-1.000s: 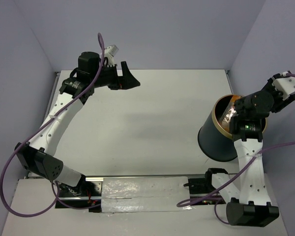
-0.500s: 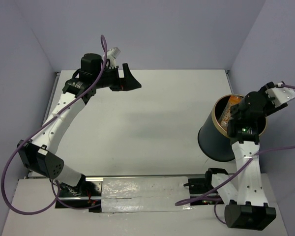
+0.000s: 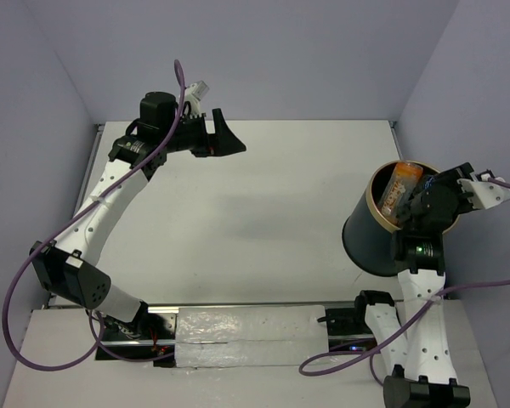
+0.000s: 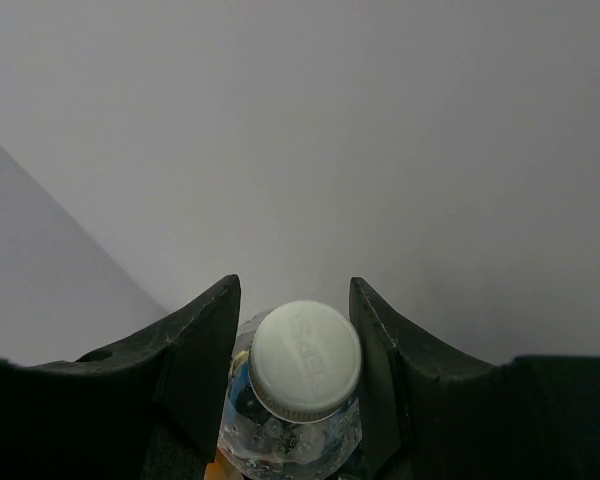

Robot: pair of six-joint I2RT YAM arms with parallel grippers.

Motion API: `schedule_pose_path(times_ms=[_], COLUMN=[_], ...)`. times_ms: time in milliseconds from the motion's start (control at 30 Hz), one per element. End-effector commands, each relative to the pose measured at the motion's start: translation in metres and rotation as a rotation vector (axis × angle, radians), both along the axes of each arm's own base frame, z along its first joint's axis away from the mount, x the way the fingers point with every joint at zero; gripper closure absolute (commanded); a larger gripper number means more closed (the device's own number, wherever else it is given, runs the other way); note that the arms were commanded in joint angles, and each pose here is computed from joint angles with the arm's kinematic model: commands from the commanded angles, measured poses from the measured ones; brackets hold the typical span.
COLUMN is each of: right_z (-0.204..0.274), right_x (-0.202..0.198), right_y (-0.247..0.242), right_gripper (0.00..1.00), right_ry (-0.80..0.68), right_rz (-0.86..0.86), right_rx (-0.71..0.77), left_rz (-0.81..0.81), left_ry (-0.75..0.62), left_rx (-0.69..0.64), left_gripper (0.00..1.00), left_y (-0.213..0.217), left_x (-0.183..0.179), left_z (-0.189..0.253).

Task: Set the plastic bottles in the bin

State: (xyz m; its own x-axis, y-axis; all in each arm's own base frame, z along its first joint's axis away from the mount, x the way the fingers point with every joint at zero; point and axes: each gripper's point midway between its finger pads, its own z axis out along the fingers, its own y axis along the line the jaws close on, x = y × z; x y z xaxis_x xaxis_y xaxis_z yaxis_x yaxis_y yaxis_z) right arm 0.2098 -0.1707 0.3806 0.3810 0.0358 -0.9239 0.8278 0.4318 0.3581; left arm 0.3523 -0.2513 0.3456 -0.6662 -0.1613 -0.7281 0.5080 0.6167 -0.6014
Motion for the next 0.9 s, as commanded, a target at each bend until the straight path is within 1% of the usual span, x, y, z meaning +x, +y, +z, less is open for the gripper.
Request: schedule_pose_path(times_ms=[0, 100, 167, 200, 267, 333, 367, 433, 467, 533, 567, 633, 667, 700, 733, 767, 800, 867], right_z=[-0.073, -0.084, -0.09, -0.096, -0.102, -0.096, -0.091, -0.08, -0.069, -0.058, -0.044, -0.028, -0.007, 0.003, 0.009, 0.033, 0.041, 0.063], right_x=[0.022, 0.035, 0.043, 0.047, 0.049, 0.052, 0.053, 0.052, 0.05, 0.048, 0.043, 0.035, 0.031, 0.031, 0.028, 0.024, 0.023, 0.027], right_y=[0.004, 0.003, 0.003, 0.002, 0.004, 0.008, 0.01, 0.013, 0.014, 0.014, 0.014, 0.016, 0.017, 0.021, 0.023, 0.027, 0.03, 0.045], right_gripper=[0.69, 0.68, 0.68, 0.66, 0.62, 0.51, 0.41, 0.25, 0.14, 0.1, 0.07, 0.06, 0.05, 0.03, 0.02, 0.0, 0.0, 0.0], right_ry=[0.287, 0.373, 0.394, 0.441, 0.455, 0.43, 0.416, 0.391, 0.382, 0.382, 0.373, 0.367, 0.329, 0.314, 0.329, 0.286, 0.288, 0.302], right_rz=[0.056, 0.046, 0.044, 0.035, 0.042, 0.07, 0.094, 0.118, 0.126, 0.122, 0.12, 0.126, 0.138, 0.171, 0.191, 0.217, 0.244, 0.352], right_rx=[0.059, 0.089, 0.12, 0.138, 0.167, 0.181, 0.184, 0.179, 0.181, 0.184, 0.182, 0.173, 0.159, 0.153, 0.148, 0.136, 0.132, 0.128], left_rz=[-0.028, -0.024, -0.022, -0.019, -0.018, -0.016, -0.016, -0.017, -0.019, -0.023, -0.024, -0.024, -0.024, -0.022, -0.016, -0.015, -0.012, 0.001], left_ry=[-0.015, -0.02, -0.029, -0.035, -0.04, -0.043, -0.043, -0.038, -0.036, -0.032, -0.032, -0.032, -0.035, -0.035, -0.039, -0.039, -0.04, -0.047], left_rx=[-0.034, -0.03, -0.029, -0.027, -0.026, -0.023, -0.023, -0.025, -0.026, -0.031, -0.033, -0.034, -0.035, -0.033, -0.032, -0.03, -0.026, -0.013], left_gripper=[0.01, 0.01, 0.01, 0.01, 0.01, 0.01, 0.01, 0.01, 0.01, 0.01, 0.01, 0.01, 0.01, 0.01, 0.01, 0.01, 0.01, 0.01], left_y=[-0.005, -0.004, -0.003, -0.002, -0.001, 0.0, 0.0, 0.0, -0.001, -0.002, -0.003, -0.003, -0.003, -0.002, -0.002, -0.002, -0.001, 0.001], left_x=[0.001, -0.001, -0.003, -0.003, -0.005, -0.006, -0.006, -0.005, -0.004, -0.004, -0.004, -0.004, -0.004, -0.003, -0.003, -0.003, -0.003, -0.002], left_z=[0.004, 0.007, 0.01, 0.012, 0.014, 0.015, 0.015, 0.013, 0.012, 0.011, 0.011, 0.012, 0.012, 0.012, 0.013, 0.013, 0.013, 0.015])
